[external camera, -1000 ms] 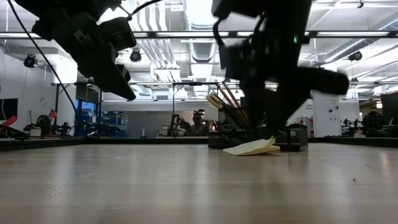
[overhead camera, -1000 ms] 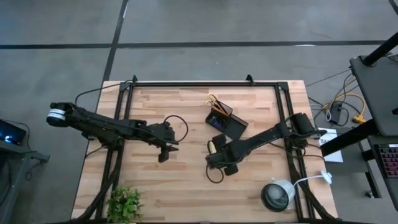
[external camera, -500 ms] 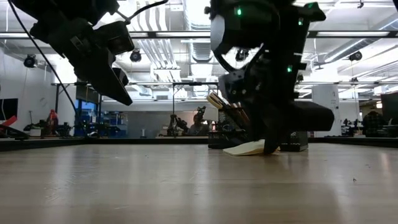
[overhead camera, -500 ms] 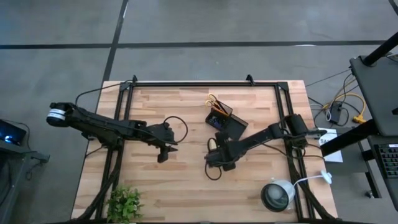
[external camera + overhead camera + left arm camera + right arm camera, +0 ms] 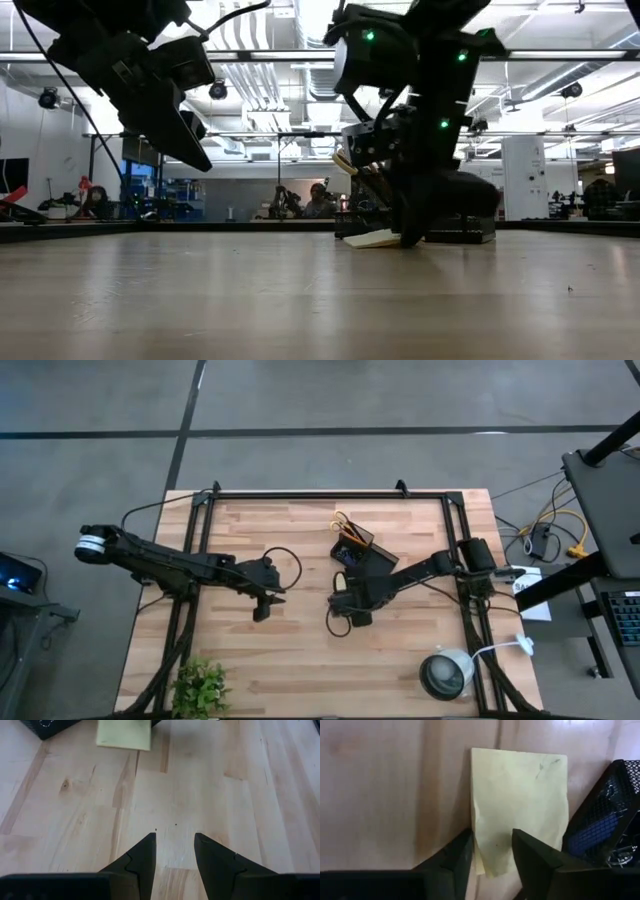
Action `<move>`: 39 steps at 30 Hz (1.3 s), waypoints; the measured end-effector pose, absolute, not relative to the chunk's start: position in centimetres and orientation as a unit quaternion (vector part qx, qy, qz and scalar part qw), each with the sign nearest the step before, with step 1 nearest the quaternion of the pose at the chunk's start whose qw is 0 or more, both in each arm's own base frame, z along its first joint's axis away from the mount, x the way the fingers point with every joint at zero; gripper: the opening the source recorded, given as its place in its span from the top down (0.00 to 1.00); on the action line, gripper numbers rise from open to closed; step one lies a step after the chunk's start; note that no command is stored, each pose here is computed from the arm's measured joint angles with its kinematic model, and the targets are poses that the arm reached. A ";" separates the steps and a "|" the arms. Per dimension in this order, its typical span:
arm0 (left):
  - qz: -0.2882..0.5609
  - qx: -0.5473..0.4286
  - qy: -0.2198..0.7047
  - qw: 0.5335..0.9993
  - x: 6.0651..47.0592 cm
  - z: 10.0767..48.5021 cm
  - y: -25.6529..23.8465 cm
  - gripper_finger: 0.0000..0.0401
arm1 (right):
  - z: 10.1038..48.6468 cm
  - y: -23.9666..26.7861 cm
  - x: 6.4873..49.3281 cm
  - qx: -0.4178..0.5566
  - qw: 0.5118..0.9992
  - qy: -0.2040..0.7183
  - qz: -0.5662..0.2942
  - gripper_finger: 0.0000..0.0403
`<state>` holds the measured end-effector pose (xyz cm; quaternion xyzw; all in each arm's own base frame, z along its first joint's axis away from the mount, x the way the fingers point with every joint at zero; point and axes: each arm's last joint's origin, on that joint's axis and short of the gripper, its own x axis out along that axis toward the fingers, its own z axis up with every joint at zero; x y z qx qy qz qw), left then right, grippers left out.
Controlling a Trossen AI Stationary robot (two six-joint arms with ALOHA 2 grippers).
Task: Pick and place office supplies into organizer
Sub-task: Put the yellow sticky notes into the black desk organizer
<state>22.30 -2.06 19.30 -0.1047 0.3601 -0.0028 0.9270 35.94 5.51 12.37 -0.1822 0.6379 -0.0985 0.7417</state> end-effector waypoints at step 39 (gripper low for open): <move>-0.004 -0.108 0.339 0.935 22.6 19.7 -2.1 0.70 | 25.5 3.2 35.8 -0.021 0.707 0.583 -0.400 0.98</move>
